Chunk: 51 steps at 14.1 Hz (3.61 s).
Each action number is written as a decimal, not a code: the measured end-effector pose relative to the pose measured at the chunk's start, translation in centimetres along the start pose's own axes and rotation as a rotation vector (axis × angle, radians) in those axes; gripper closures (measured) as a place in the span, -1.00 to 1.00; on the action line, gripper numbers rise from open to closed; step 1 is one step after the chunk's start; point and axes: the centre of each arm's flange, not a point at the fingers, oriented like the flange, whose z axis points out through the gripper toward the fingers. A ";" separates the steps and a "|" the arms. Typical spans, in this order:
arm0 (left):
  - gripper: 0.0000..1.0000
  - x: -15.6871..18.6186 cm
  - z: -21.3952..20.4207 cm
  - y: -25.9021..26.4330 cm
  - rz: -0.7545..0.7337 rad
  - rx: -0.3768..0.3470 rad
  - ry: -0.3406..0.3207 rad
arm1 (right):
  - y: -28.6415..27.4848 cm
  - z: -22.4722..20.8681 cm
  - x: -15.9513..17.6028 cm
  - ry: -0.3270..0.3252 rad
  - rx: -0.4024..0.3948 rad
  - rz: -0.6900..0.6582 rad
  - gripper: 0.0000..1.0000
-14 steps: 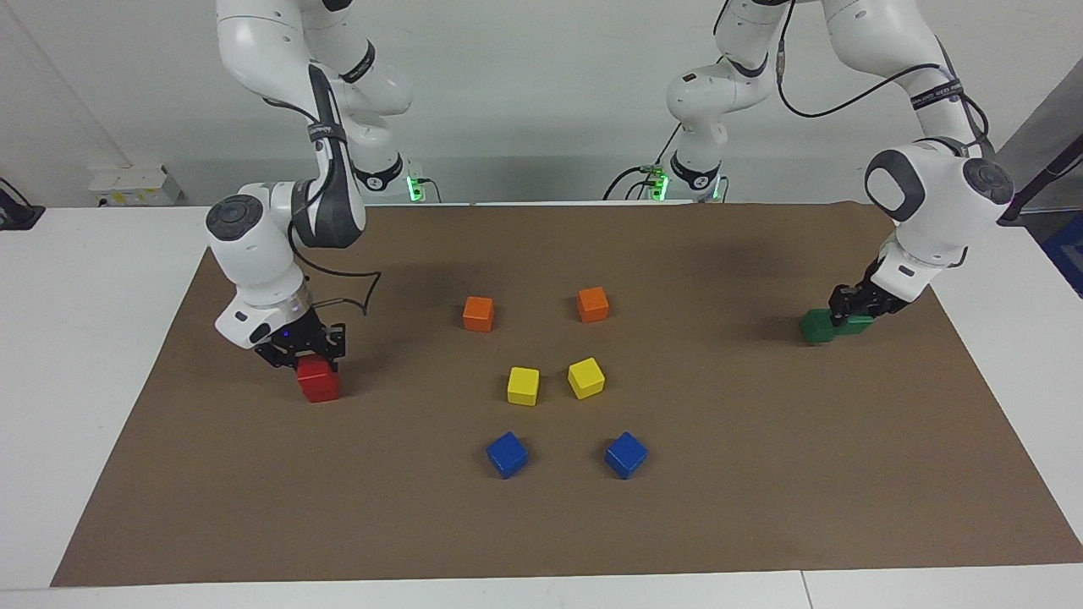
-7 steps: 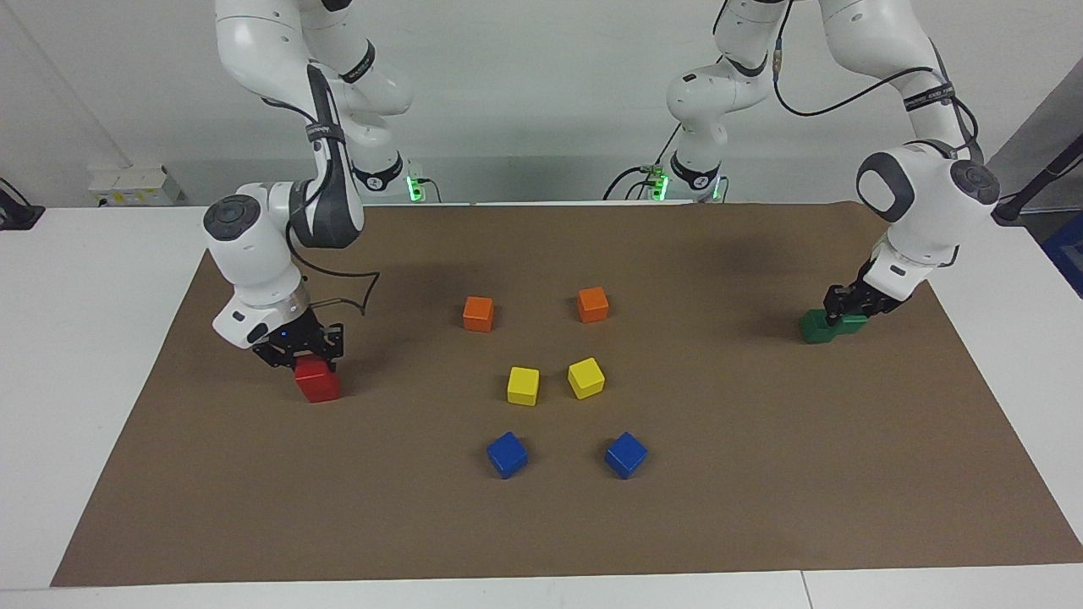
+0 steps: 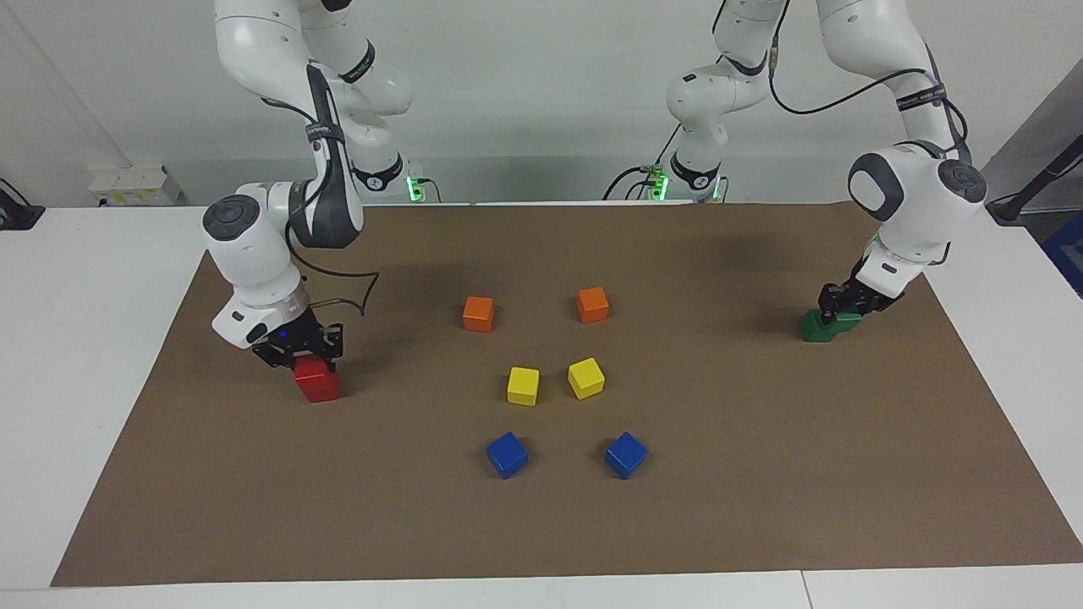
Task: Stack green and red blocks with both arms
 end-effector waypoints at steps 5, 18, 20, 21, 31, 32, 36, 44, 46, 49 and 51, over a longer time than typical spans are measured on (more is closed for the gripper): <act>-0.09 -0.6 0.1 0.2 0.012 0.000 -0.004 | 0.5 0.0 -0.1 0.000 -0.001 0.008 -0.10; -1.00 1.2 -3.7 -0.2 0.049 0.015 0.047 | 0.5 0.0 -0.1 -0.001 -0.001 0.008 -0.85; -1.00 2.5 -6.6 -0.4 0.051 0.026 0.089 | 0.5 0.0 -0.1 -0.001 -0.001 0.009 -1.00; -1.00 3.0 -8.1 -0.3 0.044 0.027 0.096 | 0.5 0.0 -0.1 -0.001 -0.001 0.009 -1.00; -1.00 4.9 -18.9 6.2 -0.090 -0.003 0.014 | -1.2 -21.5 -2.4 -0.045 -0.042 0.001 -1.00; -1.00 4.8 -19.1 6.5 -0.084 -0.004 0.002 | -1.4 -23.5 -3.1 -0.062 -0.038 0.005 -1.00; -1.00 4.7 -21.5 10.6 -0.023 -0.006 -0.007 | -1.1 -27.1 -3.7 -0.119 -0.019 0.019 -1.00; -1.00 3.4 -25.1 13.5 0.017 -0.002 0.010 | -0.6 -26.6 -3.3 -0.130 -0.015 0.026 -1.00; -1.00 2.3 -26.3 13.6 0.018 0.001 0.009 | -0.6 -26.6 -3.3 -0.129 -0.015 0.026 -1.00; -1.00 1.8 -25.4 13.6 0.018 0.002 -0.014 | -0.5 -26.5 -3.3 -0.131 -0.014 0.027 -1.00; -1.00 1.5 -24.4 13.6 0.017 0.003 -0.033 | -0.4 -26.5 -3.3 -0.131 -0.014 0.030 -1.00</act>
